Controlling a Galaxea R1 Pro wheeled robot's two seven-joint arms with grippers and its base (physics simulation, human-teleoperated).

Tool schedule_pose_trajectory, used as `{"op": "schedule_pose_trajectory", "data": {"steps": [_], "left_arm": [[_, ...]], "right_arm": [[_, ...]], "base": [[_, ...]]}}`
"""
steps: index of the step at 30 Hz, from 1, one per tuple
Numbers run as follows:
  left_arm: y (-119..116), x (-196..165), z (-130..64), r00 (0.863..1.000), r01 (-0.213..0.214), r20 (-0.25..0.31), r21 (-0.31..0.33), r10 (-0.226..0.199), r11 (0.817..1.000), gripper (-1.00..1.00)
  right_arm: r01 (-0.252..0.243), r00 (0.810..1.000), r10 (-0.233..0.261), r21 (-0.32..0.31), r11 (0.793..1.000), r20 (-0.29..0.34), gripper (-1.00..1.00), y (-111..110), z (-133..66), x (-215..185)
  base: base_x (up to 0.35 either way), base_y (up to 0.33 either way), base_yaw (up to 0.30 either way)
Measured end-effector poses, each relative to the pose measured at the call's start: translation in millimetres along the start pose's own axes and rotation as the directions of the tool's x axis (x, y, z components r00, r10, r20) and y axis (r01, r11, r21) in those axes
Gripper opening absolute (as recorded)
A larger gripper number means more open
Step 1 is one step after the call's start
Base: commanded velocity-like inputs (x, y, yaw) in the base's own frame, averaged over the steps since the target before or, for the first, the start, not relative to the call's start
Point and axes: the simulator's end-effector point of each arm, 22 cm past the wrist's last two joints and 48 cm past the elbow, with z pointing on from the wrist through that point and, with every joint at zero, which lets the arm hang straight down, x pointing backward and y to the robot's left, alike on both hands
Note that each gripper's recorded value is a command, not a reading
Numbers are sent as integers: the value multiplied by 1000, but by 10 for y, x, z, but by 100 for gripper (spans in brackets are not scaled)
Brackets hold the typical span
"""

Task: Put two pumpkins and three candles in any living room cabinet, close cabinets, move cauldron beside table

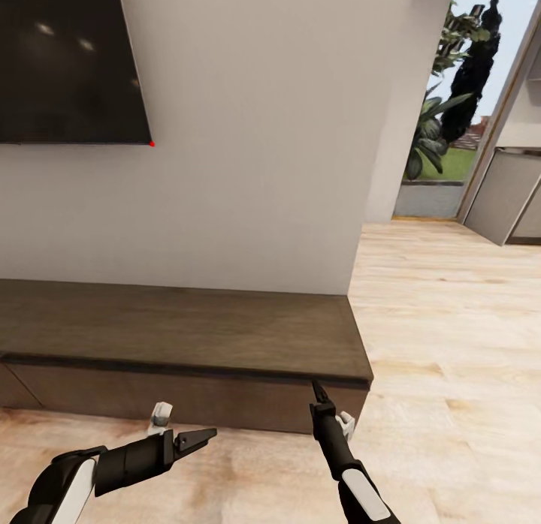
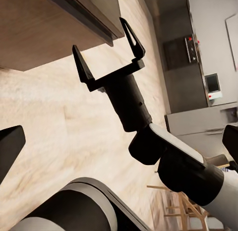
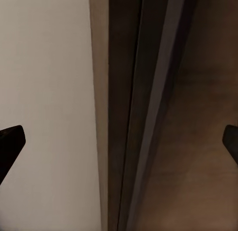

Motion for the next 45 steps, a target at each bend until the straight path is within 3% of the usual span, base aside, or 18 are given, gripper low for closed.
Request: {"op": "schedule_pose_trajectory", "data": {"steps": [28, 45], "left_arm": [[2, -3, -7, 1000, 1, 3, 0, -1, 1000, 100], [263, 110, 54, 998, 54, -17, -17, -54, 998, 100]], "right_arm": [[0, 1000, 0, 2, 1000, 0, 100, -3, 0, 0], [-11, 1000, 11, 57, 998, -1, 100, -377, -21, 13]], "base": [[41, 0, 0], [0, 0, 0]]}}
